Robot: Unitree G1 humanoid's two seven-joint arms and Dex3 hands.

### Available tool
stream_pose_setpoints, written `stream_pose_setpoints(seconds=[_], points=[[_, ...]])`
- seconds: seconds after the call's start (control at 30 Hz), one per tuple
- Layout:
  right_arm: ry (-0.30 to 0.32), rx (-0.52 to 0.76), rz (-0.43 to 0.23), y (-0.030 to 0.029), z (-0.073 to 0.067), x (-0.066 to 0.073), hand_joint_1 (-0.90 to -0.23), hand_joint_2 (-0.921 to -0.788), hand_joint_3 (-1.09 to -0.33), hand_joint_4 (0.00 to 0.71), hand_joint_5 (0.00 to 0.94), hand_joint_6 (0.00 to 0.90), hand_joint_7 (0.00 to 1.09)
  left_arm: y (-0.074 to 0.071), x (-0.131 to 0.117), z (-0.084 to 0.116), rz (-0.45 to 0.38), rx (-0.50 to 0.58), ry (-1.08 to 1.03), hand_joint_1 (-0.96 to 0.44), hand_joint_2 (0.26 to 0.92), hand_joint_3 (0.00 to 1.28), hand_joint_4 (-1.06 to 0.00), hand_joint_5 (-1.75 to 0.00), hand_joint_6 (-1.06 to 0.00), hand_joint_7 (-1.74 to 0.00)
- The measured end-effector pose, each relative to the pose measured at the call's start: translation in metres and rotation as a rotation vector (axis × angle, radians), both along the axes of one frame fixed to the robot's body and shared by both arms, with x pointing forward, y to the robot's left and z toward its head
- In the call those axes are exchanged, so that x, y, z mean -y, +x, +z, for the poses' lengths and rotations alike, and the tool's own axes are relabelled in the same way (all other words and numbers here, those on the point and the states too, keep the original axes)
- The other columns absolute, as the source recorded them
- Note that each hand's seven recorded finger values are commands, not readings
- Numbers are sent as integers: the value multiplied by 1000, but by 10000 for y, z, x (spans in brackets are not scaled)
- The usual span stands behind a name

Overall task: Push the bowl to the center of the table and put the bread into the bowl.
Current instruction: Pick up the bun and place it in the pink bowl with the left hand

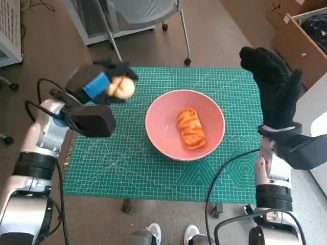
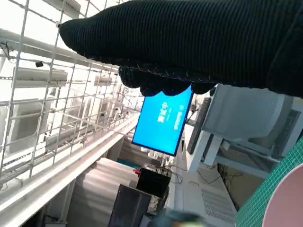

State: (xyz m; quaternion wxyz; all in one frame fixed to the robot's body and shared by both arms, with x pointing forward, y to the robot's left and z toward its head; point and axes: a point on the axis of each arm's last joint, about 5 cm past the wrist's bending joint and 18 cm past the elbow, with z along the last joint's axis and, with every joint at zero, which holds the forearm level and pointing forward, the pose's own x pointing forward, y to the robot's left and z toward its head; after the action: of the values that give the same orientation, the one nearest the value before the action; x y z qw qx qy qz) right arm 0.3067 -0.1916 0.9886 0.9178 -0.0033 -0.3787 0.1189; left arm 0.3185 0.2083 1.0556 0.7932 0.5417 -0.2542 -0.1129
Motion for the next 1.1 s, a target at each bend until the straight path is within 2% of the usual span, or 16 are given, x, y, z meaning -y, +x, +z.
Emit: stream_pose_setpoints(seconds=[0.23,0.33,0.63,0.77,0.8,0.87,0.9,0.93,1.03,1.1], points=[[-4,-2,-2,-3,-5,7,-625,-921,-784,184,1,7,473,-156,272,220,-103,123,-73,2,919,29,-696,-1188,-716,-1042],[-5,-6,-3,-9,-18,9,-625,-921,-788,184,1,7,473,-195,383,252,-165,137,-88,2,920,39,-683,-1193,-701,-1067],[-6,-15,-9,-37,-57,32,-623,-921,-792,183,0,5,475,-190,629,135,-314,5,-64,1,920,90,-608,-1234,-654,-1154],[-7,-10,-10,-51,-58,37,-623,-921,-793,183,0,4,476,-156,707,44,-370,-68,-65,0,921,151,-541,-1290,-582,-1239],[-6,-9,-10,-54,-54,37,-623,-921,-793,182,0,5,477,-143,720,16,-379,-90,-66,-123,921,204,-460,-1096,-523,-1331],[-6,-6,-9,-59,-45,38,-623,-921,-793,182,0,5,479,-118,737,-42,-393,-141,-62,-231,921,252,-420,-866,-470,-1414],[-5,-4,-8,-62,-39,39,-625,-921,-789,181,0,8,482,-104,744,-76,-397,-170,-56,-185,878,224,-357,-662,-359,-1144],[-5,-3,-8,-65,-36,40,-627,-921,-786,180,0,10,484,-94,748,-101,-398,-192,-49,-178,856,179,-304,-457,-294,-884],[-3,-4,-9,-75,-36,46,-631,-921,-778,179,0,12,488,-68,751,-162,-396,-256,-27,-209,842,88,-216,-154,-211,-505],[-1,-7,-11,-83,-40,50,-633,-921,-776,178,0,14,491,-54,746,-194,-390,-294,-12,-237,842,60,-184,-79,-189,-403]])
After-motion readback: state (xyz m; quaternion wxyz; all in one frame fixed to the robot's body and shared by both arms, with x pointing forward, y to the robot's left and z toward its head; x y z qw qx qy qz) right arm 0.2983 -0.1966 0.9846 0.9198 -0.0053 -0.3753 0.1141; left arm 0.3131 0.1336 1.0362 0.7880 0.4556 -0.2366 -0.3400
